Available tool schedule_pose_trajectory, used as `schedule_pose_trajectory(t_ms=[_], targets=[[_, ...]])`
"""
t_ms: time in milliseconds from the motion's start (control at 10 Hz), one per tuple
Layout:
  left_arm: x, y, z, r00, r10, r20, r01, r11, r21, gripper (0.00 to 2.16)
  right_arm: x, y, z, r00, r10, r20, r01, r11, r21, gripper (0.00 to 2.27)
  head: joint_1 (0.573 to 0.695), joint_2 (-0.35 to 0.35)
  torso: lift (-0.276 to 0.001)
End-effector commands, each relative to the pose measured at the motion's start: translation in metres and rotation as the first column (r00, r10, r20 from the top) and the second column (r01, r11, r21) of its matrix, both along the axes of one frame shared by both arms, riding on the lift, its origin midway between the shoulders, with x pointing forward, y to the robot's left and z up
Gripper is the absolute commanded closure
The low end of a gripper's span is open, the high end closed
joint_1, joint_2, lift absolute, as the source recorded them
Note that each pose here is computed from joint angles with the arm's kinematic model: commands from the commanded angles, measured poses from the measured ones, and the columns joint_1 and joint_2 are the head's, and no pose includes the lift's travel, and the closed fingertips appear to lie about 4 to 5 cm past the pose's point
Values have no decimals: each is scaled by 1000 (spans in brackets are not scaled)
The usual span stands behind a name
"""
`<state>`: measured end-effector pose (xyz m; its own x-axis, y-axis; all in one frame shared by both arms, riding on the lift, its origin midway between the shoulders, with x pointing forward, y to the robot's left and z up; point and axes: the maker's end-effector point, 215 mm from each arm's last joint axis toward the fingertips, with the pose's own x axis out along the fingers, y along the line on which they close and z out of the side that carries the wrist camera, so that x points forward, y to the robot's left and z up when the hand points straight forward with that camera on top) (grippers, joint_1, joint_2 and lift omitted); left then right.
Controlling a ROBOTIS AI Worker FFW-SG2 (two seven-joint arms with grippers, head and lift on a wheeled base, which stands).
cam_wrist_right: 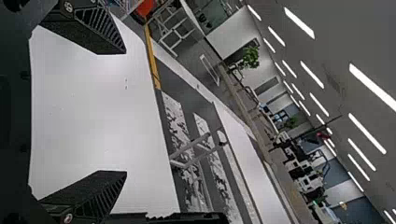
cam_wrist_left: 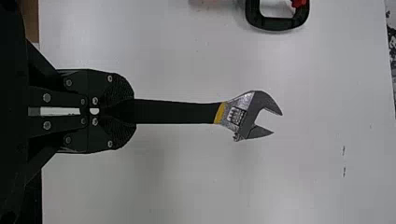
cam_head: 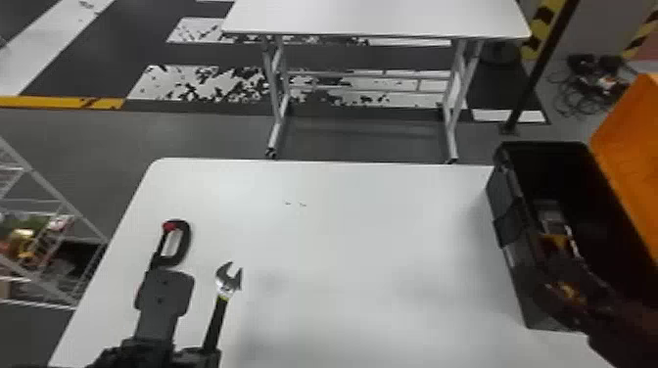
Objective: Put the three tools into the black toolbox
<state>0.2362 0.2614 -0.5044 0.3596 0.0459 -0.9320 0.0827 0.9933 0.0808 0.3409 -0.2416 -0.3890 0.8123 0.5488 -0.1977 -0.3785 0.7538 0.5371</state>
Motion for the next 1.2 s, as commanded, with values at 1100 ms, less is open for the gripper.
schedule_pose_trajectory(t_ms=[1100], targets=[[32,-122,21,978,-163,133,198,923,-329,1892,-25,92,-36,979,151,-138,-158,986,-43,83,695,-34,-51]])
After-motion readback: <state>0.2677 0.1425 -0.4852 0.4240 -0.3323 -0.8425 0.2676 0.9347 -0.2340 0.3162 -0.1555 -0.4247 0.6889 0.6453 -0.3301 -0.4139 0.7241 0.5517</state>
